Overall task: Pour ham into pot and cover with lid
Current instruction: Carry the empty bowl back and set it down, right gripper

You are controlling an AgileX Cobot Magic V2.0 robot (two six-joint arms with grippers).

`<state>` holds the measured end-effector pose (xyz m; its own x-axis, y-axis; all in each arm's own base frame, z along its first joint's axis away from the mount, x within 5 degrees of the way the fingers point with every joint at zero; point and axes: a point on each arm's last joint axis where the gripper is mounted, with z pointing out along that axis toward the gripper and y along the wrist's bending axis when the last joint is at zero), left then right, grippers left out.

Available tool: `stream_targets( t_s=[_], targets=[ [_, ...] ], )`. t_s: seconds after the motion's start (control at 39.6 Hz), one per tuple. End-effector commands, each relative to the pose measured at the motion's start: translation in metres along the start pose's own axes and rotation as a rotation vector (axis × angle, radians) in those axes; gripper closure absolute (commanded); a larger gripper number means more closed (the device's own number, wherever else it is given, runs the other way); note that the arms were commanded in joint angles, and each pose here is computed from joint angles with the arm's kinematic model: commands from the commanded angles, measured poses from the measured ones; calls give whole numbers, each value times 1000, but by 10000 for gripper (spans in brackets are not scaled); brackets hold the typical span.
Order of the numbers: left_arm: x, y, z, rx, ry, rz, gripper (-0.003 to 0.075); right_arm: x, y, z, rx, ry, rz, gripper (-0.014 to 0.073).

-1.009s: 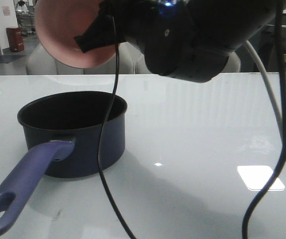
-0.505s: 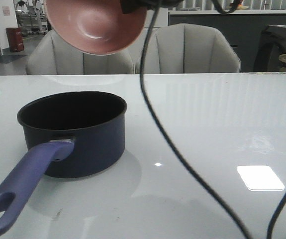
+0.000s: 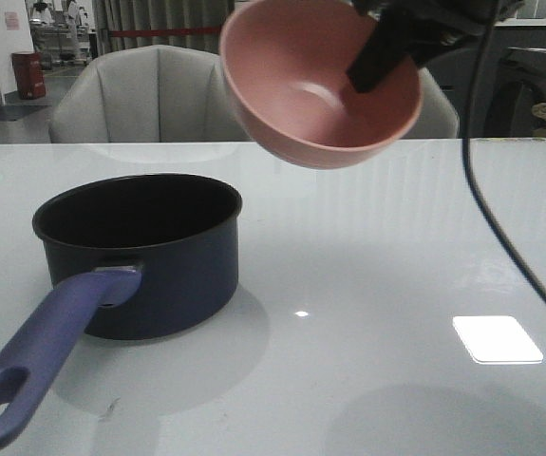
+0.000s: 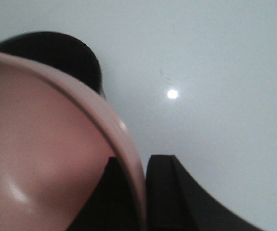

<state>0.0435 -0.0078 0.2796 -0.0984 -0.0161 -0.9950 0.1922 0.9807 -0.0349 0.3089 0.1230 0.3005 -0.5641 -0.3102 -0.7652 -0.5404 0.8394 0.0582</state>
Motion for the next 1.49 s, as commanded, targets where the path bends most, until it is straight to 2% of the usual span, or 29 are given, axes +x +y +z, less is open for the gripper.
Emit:
stream_targets(
  t_s=[0.0,0.23,0.56,0.68,1.06,1.26,1.46],
  targets=[
    [-15,-1,-2,18,-99,-7,73,-10,-16,-23,79,-50,42,453],
    [-15,-1,-2,18,-99,-7,73,5,-47,-31,125,52,121,453],
    [-15,-1,-2,18,-99,-7,73,40,-101,-34,209,227,348,453],
    [-15,-1,-2,18,-99,-7,73,53,-111,-23,240,324,354,453],
    [-15,-1,-2,18,-99,-7,73,77,-124,15,234,433,443,444],
    [-15,-1,-2,18,-99,-7,73,90,-128,32,212,483,476,344],
    [-15,-1,-2,18,-99,-7,73,92,-127,39,206,497,471,112]
  ],
)
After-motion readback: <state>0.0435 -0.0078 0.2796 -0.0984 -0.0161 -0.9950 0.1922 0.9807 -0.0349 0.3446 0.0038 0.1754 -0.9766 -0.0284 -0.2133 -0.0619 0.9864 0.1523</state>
